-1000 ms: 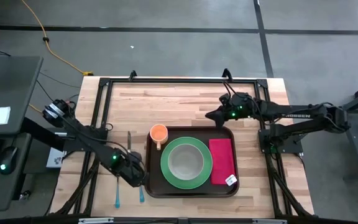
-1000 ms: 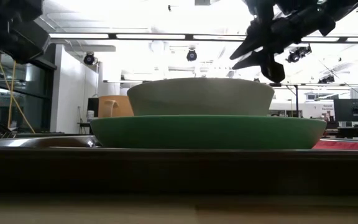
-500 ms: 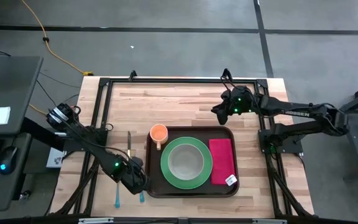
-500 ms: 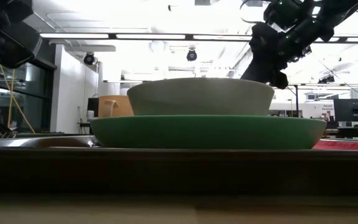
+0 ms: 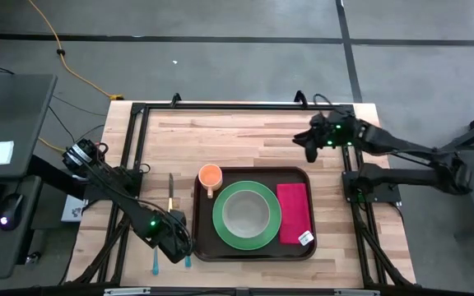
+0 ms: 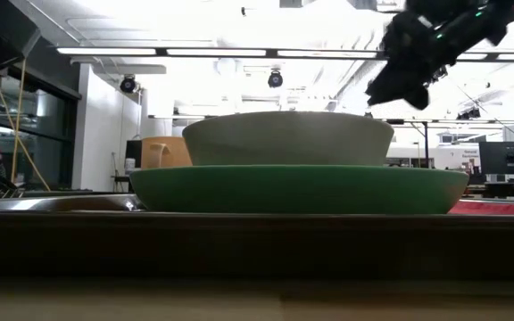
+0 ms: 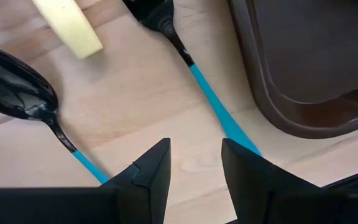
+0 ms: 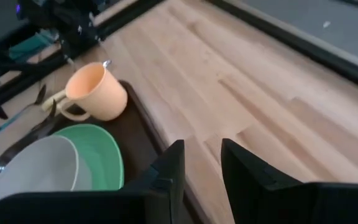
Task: Set up tray
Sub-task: Put the blue fork on top of the red napkin
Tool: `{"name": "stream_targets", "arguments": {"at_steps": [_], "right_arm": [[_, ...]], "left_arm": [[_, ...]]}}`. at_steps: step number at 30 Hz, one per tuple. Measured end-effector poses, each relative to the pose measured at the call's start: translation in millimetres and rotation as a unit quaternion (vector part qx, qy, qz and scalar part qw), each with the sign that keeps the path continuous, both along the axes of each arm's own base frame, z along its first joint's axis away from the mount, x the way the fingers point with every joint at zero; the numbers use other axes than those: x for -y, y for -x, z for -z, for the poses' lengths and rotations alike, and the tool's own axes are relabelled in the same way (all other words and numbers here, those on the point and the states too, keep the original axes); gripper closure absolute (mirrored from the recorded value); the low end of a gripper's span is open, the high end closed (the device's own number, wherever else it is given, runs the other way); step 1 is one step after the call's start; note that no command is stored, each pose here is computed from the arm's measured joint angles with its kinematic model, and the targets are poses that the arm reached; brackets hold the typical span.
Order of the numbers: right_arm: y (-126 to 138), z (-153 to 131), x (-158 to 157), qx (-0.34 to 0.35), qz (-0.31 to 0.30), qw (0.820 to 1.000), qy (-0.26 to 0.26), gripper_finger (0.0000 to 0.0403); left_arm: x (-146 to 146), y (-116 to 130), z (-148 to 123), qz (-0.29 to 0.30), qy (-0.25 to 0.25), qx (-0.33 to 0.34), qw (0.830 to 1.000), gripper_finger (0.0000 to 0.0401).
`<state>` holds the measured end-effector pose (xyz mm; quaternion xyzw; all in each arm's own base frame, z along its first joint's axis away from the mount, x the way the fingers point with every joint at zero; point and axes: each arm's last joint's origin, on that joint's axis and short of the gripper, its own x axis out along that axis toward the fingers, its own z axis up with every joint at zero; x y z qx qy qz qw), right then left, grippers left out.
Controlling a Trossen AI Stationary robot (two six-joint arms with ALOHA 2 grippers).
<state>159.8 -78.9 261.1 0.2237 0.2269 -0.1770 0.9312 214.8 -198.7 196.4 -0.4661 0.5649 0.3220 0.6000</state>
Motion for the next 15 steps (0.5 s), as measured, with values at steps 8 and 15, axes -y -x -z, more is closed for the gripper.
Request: {"name": "stream_targets", "arguments": {"at_steps": [8, 15], "right_arm": [[35.0, -18.0, -17.5, 0.037, 0.004, 0.999, 0.021, 0.0320], [49.6, -17.1, -24.5, 0.059, 0.016, 0.997, 0.036, 0.0320]], "left_arm": [[0.3, -0.8, -0.2, -0.002, 0.001, 0.004, 1.000, 0.0229], [1.1, -2.0, -0.5, -0.003, 0.006, 0.011, 1.000, 0.0229]]}}
